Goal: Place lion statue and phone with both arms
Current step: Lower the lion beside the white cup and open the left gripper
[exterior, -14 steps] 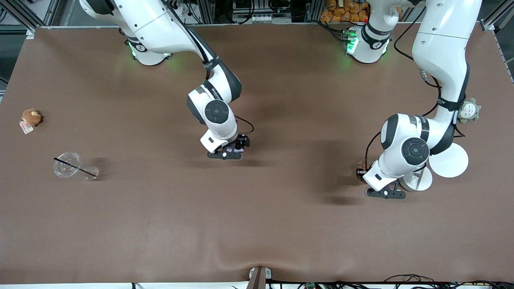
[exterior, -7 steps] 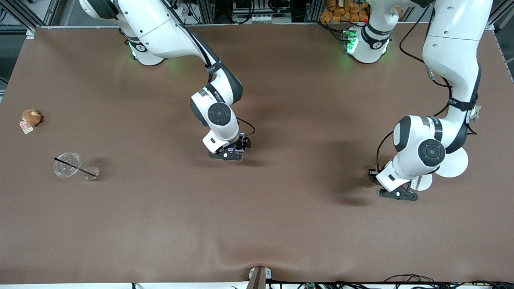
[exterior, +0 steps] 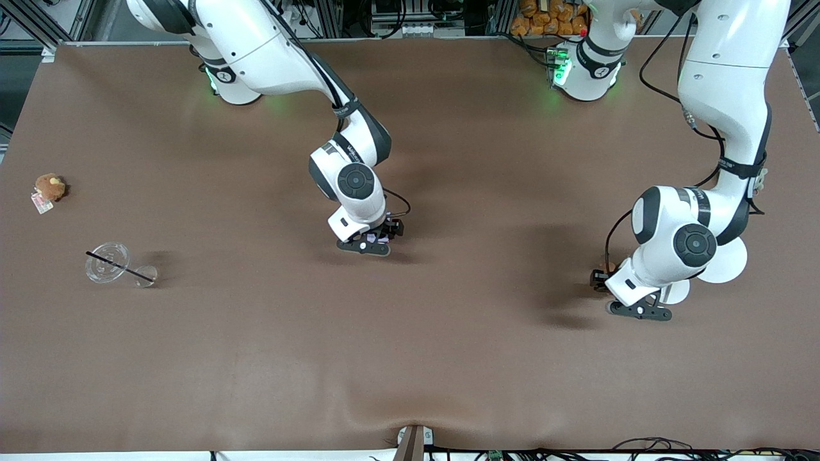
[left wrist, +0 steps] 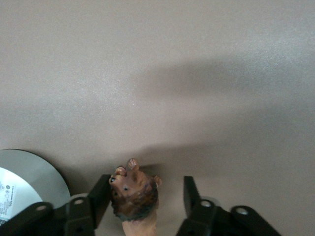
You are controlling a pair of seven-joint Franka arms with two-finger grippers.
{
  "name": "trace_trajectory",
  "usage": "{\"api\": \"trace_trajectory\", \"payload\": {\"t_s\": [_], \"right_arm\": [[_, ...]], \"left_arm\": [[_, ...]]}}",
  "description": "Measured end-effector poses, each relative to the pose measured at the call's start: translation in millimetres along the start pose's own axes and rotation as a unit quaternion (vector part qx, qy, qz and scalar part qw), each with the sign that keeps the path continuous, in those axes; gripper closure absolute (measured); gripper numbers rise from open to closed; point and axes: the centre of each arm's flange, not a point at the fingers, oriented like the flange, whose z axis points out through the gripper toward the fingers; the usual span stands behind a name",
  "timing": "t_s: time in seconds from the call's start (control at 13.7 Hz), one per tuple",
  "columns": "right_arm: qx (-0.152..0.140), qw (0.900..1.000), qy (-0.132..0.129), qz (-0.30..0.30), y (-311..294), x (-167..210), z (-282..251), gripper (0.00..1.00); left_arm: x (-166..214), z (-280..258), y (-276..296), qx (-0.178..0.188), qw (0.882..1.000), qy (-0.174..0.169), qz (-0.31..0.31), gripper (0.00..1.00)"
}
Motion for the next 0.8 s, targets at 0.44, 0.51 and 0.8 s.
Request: {"api": "trace_trajectory", "payload": {"t_s": [0.44, 0.51, 0.8], "right_arm": [[0.001, 1.000, 0.003, 0.002, -0.3, 2.8, -0.6, 0.16], [0.000, 1.000, 0.005, 0.006, 2.3, 6.4, -1.5, 0.16], [0.002, 0.998, 0.032, 0.048, 42.1, 62.8, -67.2, 0.16]], "left_arm": [[22.0, -73.6, 3.6, 0.003, 0.999, 0.052, 0.003, 0.00], [22.9, -92.7, 7.3, 0.003, 0.999, 0.053, 0.006, 0.00], [21.9, -176.9, 16.2, 0.006, 0.999, 0.036, 0.012, 0.00]]}}
